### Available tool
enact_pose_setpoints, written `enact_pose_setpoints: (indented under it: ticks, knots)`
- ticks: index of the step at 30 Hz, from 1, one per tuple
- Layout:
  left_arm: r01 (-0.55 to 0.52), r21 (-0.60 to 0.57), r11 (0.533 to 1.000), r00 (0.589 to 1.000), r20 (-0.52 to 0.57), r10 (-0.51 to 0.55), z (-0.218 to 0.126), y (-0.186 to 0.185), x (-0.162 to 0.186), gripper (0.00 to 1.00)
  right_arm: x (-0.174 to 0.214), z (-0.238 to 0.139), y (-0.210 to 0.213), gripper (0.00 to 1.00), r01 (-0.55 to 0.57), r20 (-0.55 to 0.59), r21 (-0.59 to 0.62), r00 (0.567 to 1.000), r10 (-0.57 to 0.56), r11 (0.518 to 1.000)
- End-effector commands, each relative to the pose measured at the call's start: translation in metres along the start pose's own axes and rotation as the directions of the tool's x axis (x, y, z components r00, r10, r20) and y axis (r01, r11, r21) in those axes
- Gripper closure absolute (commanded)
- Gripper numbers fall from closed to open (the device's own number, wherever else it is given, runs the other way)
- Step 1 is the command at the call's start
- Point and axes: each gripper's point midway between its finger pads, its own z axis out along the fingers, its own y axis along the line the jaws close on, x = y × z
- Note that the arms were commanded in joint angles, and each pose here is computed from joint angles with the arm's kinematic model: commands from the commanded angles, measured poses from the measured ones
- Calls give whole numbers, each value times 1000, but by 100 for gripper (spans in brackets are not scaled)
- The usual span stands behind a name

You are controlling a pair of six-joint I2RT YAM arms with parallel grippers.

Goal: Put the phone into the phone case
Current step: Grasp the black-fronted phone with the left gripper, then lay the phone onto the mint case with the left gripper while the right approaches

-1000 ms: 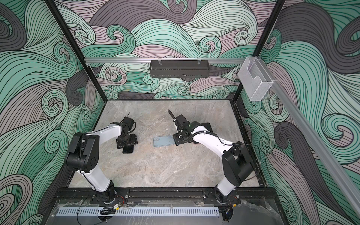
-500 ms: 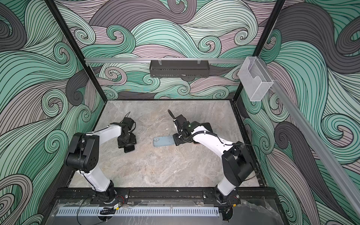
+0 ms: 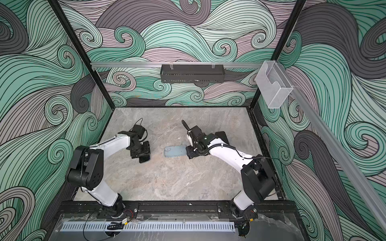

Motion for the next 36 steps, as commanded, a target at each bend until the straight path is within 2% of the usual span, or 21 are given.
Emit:
enact_pose_setpoints:
  ticks: [1, 4, 7, 13, 19, 23, 28, 30, 34, 36]
  knots:
    - [6, 100, 995, 999, 48, -11, -26, -24, -6, 59, -16, -14, 21, 39, 4, 90, -120, 996, 7, 993]
    - [22, 157, 987, 996, 84, -35, -41, -38, -10, 61, -23, -24, 34, 40, 15, 160, -197, 987, 17, 980]
    - [56, 237, 970, 989, 120, -86, -54, -59, -16, 67, -33, -37, 47, 41, 24, 263, -285, 963, 55, 958]
    - [81, 383, 920, 961, 214, -173, -91, -113, -27, 67, -44, -64, 70, 43, 88, 442, -363, 893, 88, 928]
    - [102, 563, 820, 933, 232, -276, -132, -161, -39, 67, -53, -71, 102, 45, 172, 560, -351, 827, 59, 920]
    - [86, 627, 774, 923, 242, -298, -159, -180, -43, 67, -64, -64, 109, 47, 155, 607, -321, 791, 78, 934]
    - [78, 687, 722, 915, 238, -326, -183, -188, -41, 67, -83, -69, 109, 51, 137, 678, -296, 727, 107, 945]
    - [63, 680, 731, 913, 256, -317, -186, -186, -40, 67, -87, -66, 103, 52, 118, 680, -242, 729, 82, 963]
    - [64, 509, 858, 890, 361, -280, -169, -147, -40, 63, -84, -67, 93, 50, 112, 682, -181, 730, 43, 977]
    - [93, 435, 896, 880, 386, -279, -151, -125, -38, 62, -79, -66, 90, 49, 114, 675, -168, 737, 30, 979]
